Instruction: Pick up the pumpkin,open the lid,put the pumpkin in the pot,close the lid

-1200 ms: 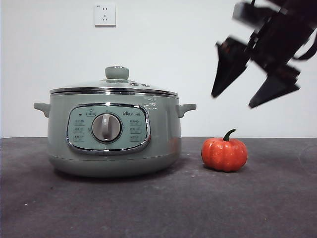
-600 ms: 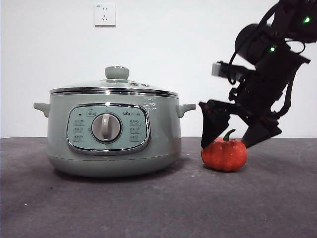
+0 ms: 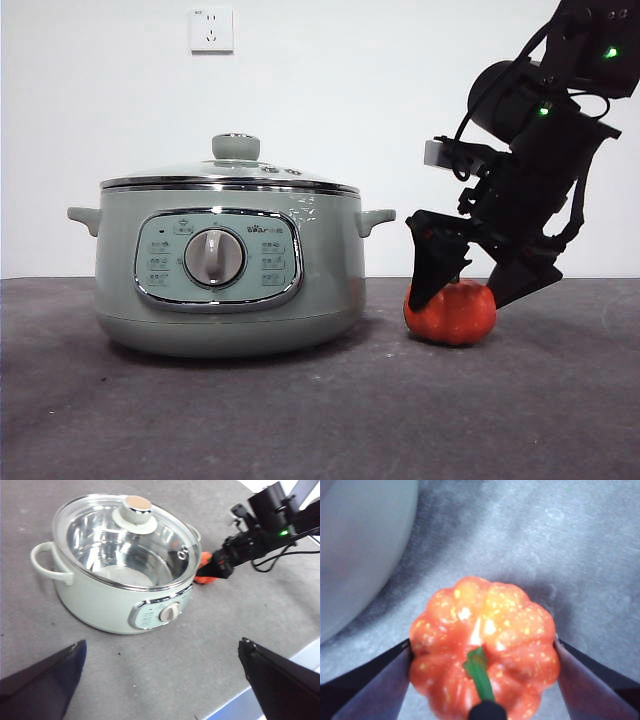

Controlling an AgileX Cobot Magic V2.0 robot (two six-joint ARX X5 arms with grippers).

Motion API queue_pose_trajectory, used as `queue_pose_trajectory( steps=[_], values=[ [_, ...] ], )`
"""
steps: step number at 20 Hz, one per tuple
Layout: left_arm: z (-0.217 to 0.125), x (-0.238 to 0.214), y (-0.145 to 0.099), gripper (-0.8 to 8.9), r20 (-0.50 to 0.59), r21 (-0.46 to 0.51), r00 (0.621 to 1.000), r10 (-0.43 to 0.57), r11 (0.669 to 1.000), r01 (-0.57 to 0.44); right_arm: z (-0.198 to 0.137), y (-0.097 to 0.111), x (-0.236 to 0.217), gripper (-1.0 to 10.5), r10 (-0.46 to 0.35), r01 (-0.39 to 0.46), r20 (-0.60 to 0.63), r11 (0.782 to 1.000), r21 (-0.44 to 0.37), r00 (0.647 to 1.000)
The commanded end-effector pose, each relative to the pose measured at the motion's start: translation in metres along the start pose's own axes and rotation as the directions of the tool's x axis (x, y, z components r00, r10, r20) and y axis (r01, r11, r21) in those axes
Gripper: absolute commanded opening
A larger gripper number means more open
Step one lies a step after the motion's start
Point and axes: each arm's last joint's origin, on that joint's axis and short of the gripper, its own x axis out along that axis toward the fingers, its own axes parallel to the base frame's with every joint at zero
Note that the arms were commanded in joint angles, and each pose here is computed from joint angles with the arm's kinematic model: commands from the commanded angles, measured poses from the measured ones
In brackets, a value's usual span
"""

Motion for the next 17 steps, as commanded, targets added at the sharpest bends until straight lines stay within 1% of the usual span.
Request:
queue_pose_trajectory(
  steps=[1, 4, 5, 8, 10, 12, 14, 17],
  values=[
    [0.003, 0.000, 0.000, 7.85, 0.021, 0.024, 1.000, 0.016, 1.000, -0.017, 0.009, 0.003, -0.022, -0.1, -0.012, 0.011, 0.061, 1.000, 0.011, 0.998],
    [0.008, 0.007, 0.006, 7.82, 0.014, 0.008, 1.000, 0.024, 1.000, -0.025, 0.017, 0.008, -0.065, -0.1, -0.087, 0.085, 0.134, 0.996, 0.018, 0.987],
    [0.011, 0.011, 0.009, 7.81, 0.006, -0.004, 1.000, 0.025, 1.000, -0.025, 0.020, 0.011, -0.083, -0.1, -0.093, 0.092, 0.168, 0.996, 0.015, 0.981],
    [0.025, 0.030, 0.019, 7.81, 0.012, 0.012, 1.000, 0.007, 1.000, -0.007, 0.020, 0.022, -0.143, -0.1, -0.097, 0.099, 0.289, 0.995, 0.005, 0.953],
    [0.039, 0.046, 0.025, 7.81, 0.017, 0.037, 1.000, -0.013, 0.999, 0.013, 0.015, 0.029, -0.177, -0.1, -0.096, 0.102, 0.360, 0.995, 0.002, 0.928],
    [0.056, 0.064, 0.029, 7.81, 0.006, 0.060, 1.000, -0.008, 0.998, 0.007, 0.008, 0.034, -0.204, -0.1, -0.095, 0.104, 0.412, 0.995, 0.000, 0.906],
    [0.076, 0.085, 0.029, 7.81, 0.007, 0.097, 1.000, -0.015, 0.995, 0.014, -0.001, 0.039, -0.226, -0.1, -0.088, 0.101, 0.445, 0.995, -0.005, 0.891],
    [0.103, 0.119, 0.027, 7.81, 0.027, 0.148, 0.999, -0.036, 0.989, 0.032, -0.012, 0.043, -0.243, -0.1, -0.083, 0.098, 0.455, 0.995, -0.009, 0.887]
  ],
)
